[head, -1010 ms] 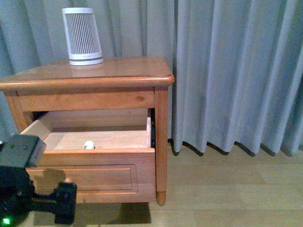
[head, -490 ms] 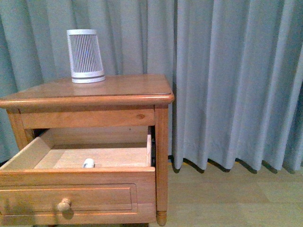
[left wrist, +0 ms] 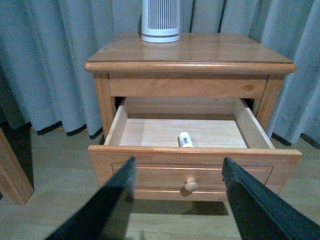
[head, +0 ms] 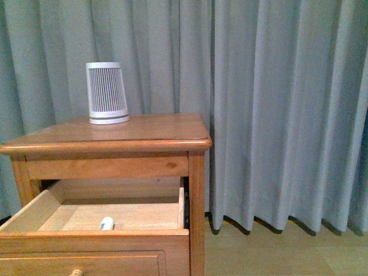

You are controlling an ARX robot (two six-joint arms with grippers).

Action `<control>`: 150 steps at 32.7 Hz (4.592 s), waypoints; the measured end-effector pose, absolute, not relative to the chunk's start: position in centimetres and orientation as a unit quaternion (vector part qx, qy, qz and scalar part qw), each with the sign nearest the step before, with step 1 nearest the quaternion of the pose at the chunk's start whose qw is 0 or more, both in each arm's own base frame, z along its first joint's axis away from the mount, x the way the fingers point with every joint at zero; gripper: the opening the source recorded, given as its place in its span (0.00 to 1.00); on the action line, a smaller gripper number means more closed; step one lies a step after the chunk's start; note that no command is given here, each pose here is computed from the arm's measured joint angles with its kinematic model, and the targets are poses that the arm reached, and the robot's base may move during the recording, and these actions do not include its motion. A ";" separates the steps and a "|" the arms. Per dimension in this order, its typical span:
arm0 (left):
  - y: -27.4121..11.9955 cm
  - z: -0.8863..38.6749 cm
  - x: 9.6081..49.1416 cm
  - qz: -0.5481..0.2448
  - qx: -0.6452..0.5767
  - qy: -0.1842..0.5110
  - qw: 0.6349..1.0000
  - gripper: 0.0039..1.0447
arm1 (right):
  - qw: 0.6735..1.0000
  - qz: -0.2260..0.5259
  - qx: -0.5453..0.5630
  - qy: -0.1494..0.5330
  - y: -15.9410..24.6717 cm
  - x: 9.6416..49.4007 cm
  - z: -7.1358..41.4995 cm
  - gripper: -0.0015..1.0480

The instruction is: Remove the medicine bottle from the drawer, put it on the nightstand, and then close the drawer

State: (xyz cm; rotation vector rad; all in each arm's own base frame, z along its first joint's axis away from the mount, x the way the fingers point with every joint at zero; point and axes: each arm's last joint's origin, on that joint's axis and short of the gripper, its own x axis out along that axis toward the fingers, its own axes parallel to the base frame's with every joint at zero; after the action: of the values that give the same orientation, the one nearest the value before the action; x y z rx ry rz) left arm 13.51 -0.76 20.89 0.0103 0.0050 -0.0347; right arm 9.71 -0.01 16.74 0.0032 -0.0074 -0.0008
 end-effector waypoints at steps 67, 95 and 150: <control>-0.1 16.6 9.7 -0.003 0.001 -0.002 1.000 0.89 | 1.000 -0.002 0.002 -0.004 0.0 9.7 16.7 0.93; 0.0 16.6 9.7 -0.002 0.001 -0.002 1.000 0.94 | 0.971 -0.144 0.042 0.187 2.1 25.2 24.1 0.93; 0.0 16.6 9.7 -0.002 0.001 -0.002 1.000 0.94 | 0.915 -0.020 -0.023 0.401 11.1 47.6 8.5 0.83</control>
State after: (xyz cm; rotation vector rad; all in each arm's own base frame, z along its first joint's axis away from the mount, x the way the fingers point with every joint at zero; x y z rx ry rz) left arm 9.73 -0.05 16.63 0.0025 -0.0048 -0.0046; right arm 47.65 11.09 8.47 -0.0465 0.8263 -0.0410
